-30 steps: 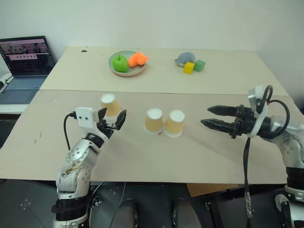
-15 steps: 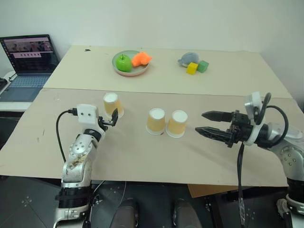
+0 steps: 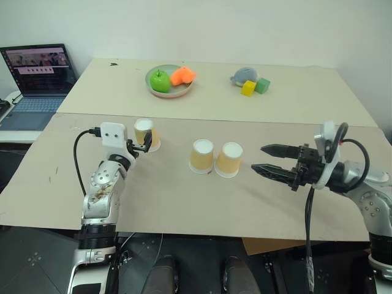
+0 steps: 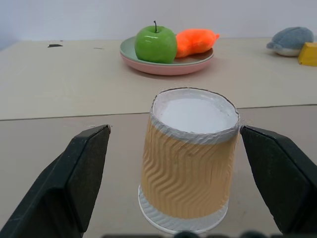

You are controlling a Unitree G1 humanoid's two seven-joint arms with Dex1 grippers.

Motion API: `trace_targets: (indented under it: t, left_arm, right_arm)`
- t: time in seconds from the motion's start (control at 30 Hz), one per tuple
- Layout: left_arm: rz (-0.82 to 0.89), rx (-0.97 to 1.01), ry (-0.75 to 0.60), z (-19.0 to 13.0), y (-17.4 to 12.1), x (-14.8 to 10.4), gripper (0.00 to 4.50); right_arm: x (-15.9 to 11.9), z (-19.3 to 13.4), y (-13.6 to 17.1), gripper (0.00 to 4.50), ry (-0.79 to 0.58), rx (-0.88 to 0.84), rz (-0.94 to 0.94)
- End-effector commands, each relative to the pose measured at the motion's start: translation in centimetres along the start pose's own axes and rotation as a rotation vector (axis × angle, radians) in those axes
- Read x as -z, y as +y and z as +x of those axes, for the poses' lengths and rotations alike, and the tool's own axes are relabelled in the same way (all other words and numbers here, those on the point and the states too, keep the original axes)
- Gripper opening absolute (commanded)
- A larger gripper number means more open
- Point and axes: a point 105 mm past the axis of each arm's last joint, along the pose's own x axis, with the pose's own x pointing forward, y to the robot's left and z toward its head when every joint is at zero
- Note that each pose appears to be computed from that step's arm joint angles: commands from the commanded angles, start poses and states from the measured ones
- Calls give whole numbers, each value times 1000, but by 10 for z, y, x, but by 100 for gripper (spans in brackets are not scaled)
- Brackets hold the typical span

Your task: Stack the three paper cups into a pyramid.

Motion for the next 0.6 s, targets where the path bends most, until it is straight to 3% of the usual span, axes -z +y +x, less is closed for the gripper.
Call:
trace_targets:
  t: [0.03, 0.57, 0.6]
  left_arm:
    - [6, 19, -64, 9, -6, -18, 448]
    - [-28, 52, -72, 29, -22, -18, 448]
    - [-31, 48, -71, 29, -21, -17, 396]
  right_arm:
    - [-15, -3, 4, 443, -42, 3, -65]
    - [-12, -10, 0, 443, -34, 56, -68]
    - [-12, -10, 0, 450, -34, 59, -67]
